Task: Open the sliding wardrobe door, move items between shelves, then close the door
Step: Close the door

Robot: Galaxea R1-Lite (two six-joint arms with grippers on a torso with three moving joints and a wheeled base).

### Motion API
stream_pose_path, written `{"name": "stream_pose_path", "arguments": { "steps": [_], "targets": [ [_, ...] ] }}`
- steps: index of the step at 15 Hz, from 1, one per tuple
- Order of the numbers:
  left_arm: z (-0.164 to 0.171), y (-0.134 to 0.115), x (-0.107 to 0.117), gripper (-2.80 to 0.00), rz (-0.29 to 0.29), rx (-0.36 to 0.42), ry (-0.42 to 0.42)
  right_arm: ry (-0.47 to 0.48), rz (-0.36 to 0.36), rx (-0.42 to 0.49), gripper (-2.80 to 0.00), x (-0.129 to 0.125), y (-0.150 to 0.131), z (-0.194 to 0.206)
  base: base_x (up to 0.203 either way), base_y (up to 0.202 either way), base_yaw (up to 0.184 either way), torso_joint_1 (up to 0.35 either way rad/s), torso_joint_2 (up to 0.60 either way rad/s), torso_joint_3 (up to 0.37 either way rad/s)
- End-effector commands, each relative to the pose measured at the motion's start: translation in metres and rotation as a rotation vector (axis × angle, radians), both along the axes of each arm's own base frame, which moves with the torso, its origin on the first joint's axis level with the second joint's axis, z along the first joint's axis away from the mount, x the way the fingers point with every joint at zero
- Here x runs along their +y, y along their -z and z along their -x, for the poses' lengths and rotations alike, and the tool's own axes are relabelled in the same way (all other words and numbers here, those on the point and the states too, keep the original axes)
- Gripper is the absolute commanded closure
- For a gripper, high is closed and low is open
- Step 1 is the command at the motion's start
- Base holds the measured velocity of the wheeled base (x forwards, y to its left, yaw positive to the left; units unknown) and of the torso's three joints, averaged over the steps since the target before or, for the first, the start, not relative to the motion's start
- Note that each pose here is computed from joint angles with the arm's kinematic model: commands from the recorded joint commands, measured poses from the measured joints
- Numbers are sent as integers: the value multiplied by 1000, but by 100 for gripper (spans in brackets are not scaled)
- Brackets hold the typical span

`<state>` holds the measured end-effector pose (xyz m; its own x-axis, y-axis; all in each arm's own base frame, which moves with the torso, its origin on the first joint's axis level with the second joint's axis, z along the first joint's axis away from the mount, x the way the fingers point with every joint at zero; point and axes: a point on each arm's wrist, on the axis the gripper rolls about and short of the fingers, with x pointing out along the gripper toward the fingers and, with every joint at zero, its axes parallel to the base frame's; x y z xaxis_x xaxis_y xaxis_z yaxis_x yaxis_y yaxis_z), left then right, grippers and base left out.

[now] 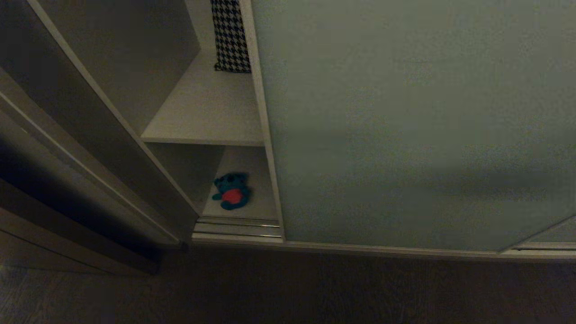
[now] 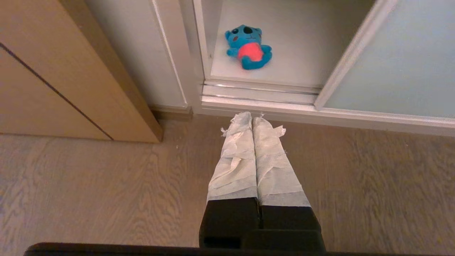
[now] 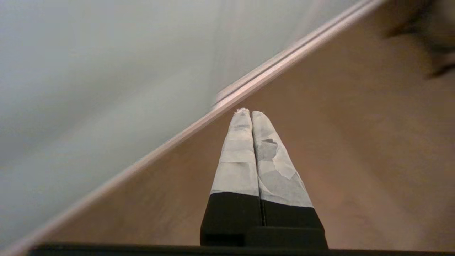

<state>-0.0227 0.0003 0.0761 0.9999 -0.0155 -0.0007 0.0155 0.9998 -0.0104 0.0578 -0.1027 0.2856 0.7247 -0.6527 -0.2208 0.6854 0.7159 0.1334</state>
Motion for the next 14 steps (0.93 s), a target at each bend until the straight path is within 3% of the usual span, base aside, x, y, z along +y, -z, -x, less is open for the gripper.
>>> {"name": "stream_pose_path", "arguments": {
  "steps": [1, 4, 7, 11, 14],
  "targets": [
    [0, 0, 0, 0, 0, 1, 0, 96, -32, 16, 0, -44, 0, -4, 0, 0, 0, 0, 0, 0],
    [0, 0, 0, 0, 0, 2, 0, 123, 67, 48, 0, -77, -22, -5, 0, 0, 0, 0, 0, 0],
    [0, 0, 0, 0, 0, 1, 0, 110, 119, 36, 0, -115, -40, -16, 0, 0, 0, 0, 0, 0],
    [0, 0, 0, 0, 0, 1, 0, -124, 60, -11, 0, -148, -39, -34, 0, 0, 0, 0, 0, 0],
    [0, 0, 0, 0, 0, 1, 0, -223, 28, -30, 0, -166, -34, -42, 0, 0, 0, 0, 0, 0]
  ]
}}
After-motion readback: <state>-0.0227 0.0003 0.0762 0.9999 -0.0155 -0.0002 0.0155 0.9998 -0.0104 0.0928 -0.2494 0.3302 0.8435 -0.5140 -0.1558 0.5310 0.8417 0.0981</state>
